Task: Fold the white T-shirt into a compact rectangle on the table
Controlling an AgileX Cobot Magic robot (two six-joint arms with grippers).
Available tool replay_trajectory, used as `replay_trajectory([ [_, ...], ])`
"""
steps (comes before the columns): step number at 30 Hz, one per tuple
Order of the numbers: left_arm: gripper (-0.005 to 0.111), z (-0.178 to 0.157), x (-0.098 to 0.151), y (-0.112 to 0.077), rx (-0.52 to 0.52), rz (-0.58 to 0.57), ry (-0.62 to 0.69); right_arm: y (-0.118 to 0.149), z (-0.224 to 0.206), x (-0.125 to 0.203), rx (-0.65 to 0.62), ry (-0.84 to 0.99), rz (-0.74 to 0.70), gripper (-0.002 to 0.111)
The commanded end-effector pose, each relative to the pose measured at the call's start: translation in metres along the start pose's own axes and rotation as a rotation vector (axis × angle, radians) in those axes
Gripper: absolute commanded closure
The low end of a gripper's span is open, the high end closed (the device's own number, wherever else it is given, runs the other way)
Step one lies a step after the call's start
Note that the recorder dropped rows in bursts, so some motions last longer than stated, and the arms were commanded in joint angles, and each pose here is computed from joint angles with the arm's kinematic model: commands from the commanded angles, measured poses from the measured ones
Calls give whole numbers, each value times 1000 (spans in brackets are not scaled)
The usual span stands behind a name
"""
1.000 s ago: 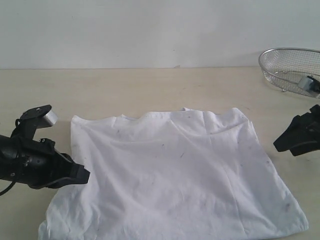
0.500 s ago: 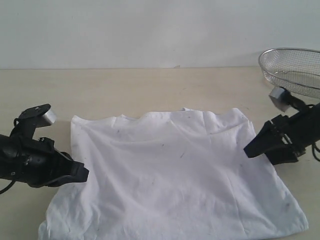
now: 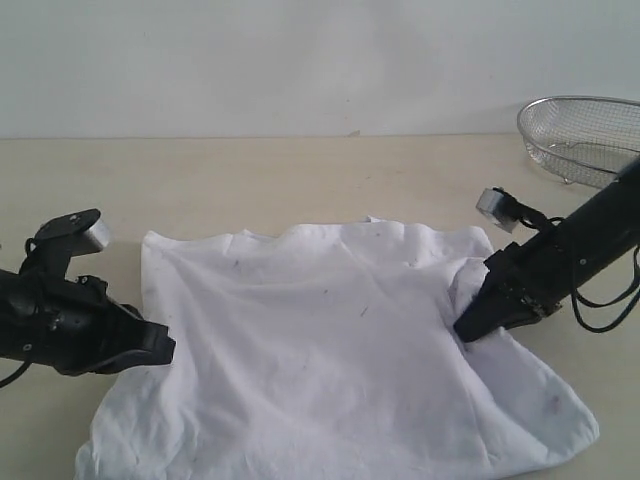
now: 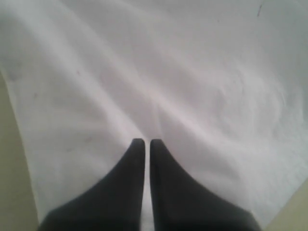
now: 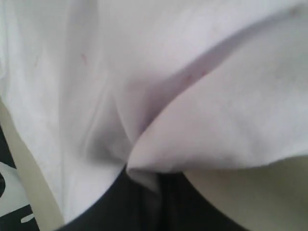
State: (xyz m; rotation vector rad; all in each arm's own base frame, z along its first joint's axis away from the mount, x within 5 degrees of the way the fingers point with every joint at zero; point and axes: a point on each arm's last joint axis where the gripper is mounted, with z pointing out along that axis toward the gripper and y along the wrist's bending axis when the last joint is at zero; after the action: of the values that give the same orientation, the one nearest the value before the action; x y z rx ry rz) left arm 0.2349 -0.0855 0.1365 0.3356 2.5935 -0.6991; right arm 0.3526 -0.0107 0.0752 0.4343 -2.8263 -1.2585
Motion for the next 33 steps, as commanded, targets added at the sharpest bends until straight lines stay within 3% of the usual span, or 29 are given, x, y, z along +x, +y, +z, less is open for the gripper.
replay_trajectory([
  [1,102,20,11,13,-36,-79,80,-40,12,21,261,155,41,109],
  [5,102,48,18,17,57,-142,189,-38,-25,23,524,166,105,109],
  [8,102,63,15,10,82,-123,214,-37,-58,27,565,57,150,109],
  [13,102,78,4,-11,114,-74,209,-26,-84,30,520,-73,206,109],
  [19,102,80,2,-11,113,-73,205,10,-85,18,388,-123,139,109],
  [27,102,80,2,-11,113,-75,205,83,-90,1,380,-188,-26,109],
  [33,102,80,2,-11,113,-75,205,138,-72,-9,370,-204,-69,109],
])
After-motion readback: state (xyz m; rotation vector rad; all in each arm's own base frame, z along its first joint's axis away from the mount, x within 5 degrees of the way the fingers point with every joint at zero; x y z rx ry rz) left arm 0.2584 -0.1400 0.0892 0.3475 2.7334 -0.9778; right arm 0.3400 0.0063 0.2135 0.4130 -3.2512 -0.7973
